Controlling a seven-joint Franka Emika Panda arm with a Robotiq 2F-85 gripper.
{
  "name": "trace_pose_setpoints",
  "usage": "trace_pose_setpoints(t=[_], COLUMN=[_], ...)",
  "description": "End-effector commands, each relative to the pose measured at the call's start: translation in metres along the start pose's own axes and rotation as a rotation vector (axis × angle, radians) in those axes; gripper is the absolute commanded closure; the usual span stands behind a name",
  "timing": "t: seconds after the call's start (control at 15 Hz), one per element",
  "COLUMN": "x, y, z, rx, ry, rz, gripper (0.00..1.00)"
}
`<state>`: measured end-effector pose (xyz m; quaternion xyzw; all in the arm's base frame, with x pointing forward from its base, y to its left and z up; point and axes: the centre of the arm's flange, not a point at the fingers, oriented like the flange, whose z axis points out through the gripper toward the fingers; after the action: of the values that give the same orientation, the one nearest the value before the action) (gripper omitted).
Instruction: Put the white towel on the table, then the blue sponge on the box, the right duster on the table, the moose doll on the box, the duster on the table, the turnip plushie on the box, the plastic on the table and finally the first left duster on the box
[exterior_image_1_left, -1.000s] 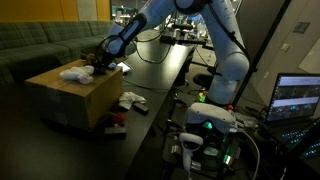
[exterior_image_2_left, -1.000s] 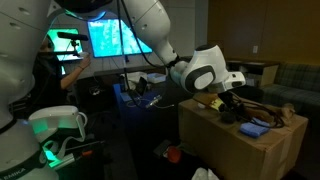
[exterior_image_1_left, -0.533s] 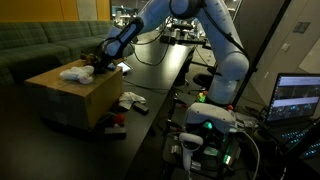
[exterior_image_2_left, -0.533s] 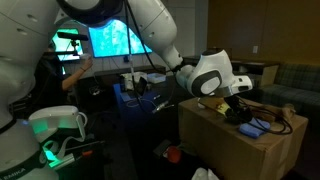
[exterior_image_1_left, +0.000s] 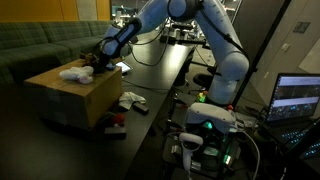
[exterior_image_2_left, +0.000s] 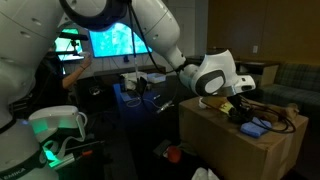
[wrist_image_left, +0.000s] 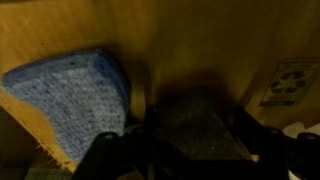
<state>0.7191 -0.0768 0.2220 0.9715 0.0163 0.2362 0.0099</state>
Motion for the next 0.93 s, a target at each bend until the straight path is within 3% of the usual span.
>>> trace_pose_setpoints(t=[0.0, 0.13, 0.2, 0.87], x=[0.013, 0.013, 0.012, -0.003], y=[0.0, -0.001, -0.002, -0.005], z=[-0.002, -0.007, -0.008, -0.034], rx=[0.037, 0.05, 0.058, 0.084], ry=[-0.001, -0.01, -0.016, -0.129], rz=[-0.026, -0.044, -0.052, -0.115], gripper=[0.49, 0.63, 0.65, 0.66])
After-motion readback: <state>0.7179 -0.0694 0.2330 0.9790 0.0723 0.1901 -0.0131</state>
